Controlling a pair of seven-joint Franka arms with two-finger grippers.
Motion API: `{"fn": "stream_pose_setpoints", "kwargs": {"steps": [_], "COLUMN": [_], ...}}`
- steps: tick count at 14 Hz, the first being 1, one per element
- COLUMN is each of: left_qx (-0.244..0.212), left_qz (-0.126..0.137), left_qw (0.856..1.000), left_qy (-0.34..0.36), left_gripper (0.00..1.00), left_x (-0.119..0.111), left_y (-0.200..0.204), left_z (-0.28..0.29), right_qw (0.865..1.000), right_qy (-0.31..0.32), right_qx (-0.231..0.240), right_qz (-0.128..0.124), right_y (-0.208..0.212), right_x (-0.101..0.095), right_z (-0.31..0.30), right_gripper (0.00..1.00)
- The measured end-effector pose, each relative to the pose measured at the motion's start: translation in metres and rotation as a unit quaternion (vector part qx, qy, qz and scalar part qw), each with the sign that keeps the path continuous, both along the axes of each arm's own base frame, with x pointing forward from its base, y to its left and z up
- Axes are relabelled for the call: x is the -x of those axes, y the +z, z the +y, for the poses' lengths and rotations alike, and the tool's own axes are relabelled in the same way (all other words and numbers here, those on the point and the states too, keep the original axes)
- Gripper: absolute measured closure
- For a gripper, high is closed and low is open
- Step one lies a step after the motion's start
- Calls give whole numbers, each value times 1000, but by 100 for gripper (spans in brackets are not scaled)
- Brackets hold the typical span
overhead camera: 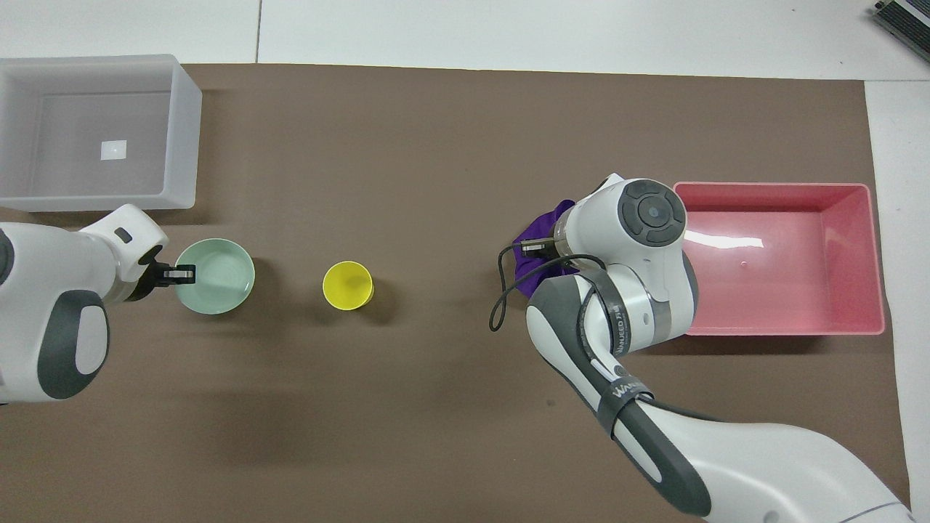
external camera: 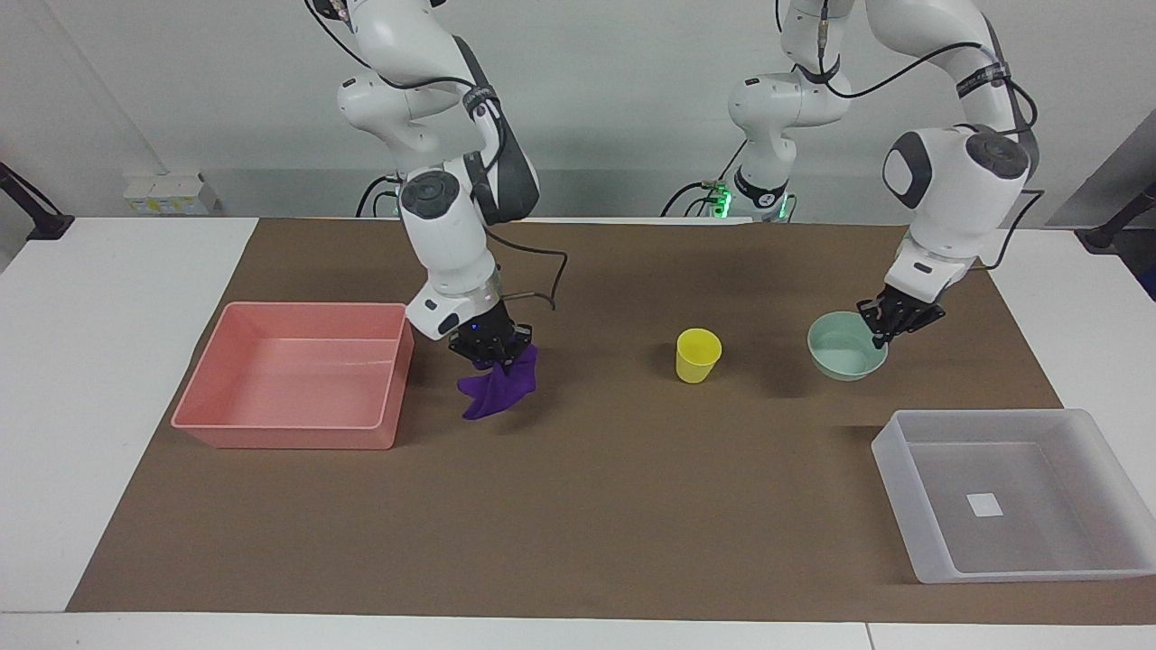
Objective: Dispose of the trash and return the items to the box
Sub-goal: 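Grasp the purple cloth with the right gripper while the left gripper grasps the bowl, then drop the cloth in the pink bin while the left gripper places the bowl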
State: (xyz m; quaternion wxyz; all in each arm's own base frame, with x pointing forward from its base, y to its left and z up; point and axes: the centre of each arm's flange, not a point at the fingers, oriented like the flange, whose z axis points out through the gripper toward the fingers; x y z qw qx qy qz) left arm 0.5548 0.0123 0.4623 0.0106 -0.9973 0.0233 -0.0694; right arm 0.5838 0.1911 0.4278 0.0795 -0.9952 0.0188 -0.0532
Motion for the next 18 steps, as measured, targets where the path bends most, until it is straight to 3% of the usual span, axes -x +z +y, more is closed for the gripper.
{"fn": "stream_pose_setpoints", "kwargs": {"steps": [4, 8, 11, 13, 18], "left_qx": [0, 2, 7, 13, 20], "left_qz": [-20, -26, -27, -24, -27], "left_qw": [1000, 998, 998, 997, 997], "left_qy": [21, 51, 64, 69, 73], "left_gripper": [97, 97, 97, 97, 97], "left_x": [-37, -93, -138, -164, -194], "left_y": [15, 13, 7, -18, -78], "left_z": [35, 89, 117, 130, 140], "right_qw": [999, 997, 997, 996, 995], "right_qy": [-23, -9, 4, 16, 34], "right_qx": [20, 69, 81, 90, 93], "right_qz": [-12, -16, -2, -1, 18], "right_y": [56, 73, 56, 37, -22], "right_x": [4, 3, 5, 6, 16], "right_z": [-58, -148, -213, -246, -266], "right_gripper": [94, 94, 94, 94, 94]}}
